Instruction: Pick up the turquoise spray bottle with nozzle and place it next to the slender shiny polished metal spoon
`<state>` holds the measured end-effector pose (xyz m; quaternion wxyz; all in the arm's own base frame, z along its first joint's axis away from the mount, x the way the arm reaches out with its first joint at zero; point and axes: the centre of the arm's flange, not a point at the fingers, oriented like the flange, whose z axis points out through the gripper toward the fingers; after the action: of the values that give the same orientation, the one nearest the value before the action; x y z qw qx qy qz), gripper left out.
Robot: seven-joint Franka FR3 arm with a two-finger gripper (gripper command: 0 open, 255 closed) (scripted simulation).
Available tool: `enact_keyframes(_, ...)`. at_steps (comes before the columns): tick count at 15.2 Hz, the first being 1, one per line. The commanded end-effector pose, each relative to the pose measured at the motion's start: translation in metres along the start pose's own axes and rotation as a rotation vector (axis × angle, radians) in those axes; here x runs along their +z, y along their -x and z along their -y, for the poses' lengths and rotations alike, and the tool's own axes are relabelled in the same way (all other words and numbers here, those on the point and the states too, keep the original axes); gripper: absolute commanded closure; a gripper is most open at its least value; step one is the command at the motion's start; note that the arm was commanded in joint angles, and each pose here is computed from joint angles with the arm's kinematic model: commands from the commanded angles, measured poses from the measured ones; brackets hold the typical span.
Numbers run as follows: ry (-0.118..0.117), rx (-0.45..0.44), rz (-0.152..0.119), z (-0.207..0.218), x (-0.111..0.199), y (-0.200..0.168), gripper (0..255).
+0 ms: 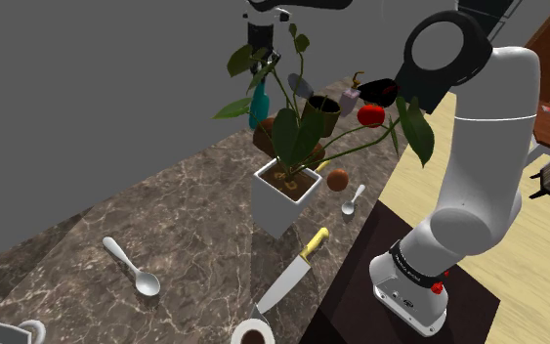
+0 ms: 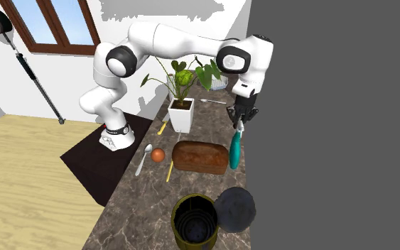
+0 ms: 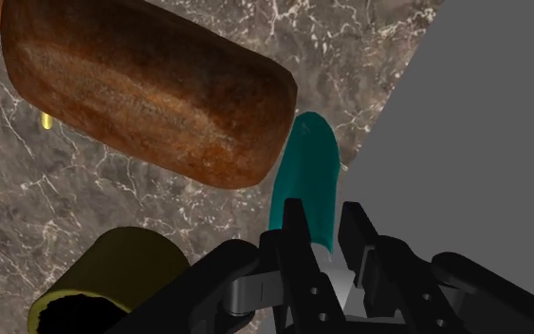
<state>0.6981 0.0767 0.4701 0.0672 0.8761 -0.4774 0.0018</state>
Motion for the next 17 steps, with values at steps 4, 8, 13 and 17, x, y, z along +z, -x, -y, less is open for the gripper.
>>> enact_keyframes(4,0.001,0.0,0.0,-0.004,-0.026,-0.002,255)
enact_keyframes(8,0.001,0.0,0.0,-0.009,-0.029,0.037,255)
enact_keyframes(13,0.001,0.0,0.0,-0.017,-0.033,0.103,255)
enact_keyframes(17,0.001,0.0,0.0,-0.024,-0.036,0.155,255)
